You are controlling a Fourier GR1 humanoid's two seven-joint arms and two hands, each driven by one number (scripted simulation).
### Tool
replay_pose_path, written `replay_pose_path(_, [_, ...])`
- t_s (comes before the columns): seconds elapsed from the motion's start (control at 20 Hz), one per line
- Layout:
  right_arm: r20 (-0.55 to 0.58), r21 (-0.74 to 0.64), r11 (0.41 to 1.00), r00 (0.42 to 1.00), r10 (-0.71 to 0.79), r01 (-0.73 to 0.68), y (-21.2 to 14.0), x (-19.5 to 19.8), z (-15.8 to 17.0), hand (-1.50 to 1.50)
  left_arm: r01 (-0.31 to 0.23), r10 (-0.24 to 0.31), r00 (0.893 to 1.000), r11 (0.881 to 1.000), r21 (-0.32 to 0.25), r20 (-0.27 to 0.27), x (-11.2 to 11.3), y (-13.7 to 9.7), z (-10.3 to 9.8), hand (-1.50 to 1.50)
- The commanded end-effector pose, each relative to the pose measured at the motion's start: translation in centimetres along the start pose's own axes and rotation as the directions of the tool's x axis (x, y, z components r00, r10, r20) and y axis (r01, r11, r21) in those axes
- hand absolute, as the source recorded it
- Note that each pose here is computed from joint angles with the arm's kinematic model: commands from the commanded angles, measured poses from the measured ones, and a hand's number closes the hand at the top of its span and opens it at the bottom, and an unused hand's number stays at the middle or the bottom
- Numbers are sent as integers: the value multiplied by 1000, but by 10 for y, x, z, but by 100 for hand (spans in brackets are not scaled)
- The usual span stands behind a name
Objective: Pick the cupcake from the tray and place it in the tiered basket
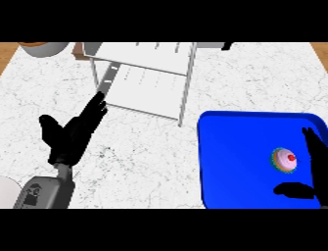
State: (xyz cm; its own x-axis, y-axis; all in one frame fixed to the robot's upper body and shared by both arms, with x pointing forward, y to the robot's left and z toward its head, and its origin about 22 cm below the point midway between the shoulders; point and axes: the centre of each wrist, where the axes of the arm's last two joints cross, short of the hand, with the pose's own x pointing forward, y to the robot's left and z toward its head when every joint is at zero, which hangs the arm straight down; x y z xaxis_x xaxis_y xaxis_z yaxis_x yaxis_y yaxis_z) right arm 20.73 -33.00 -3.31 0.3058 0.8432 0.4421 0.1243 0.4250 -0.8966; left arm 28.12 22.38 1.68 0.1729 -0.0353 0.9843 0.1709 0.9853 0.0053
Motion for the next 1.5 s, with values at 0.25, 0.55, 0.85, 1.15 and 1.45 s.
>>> replay_pose_path(0.25, [135,75,997,990,-36,26,28,3,-17,150,11,-11,1000,1000,-8,-4,10,-14,8,0])
replay_pose_path(0.55, [162,22,1000,987,3,-7,57,14,10,150,-12,12,1000,1000,-3,-11,14,-4,-6,0])
replay_pose_path(0.85, [-63,140,987,994,84,-74,79,67,33,150,15,-15,1000,1000,-1,-14,6,5,3,0])
replay_pose_path(1.15, [-189,165,982,975,118,-87,73,99,42,150,11,-11,1000,1000,-1,0,8,2,4,0])
replay_pose_path(1.45, [-202,44,997,978,-56,67,38,161,64,150,8,-8,1000,1000,14,-11,7,1,4,0])
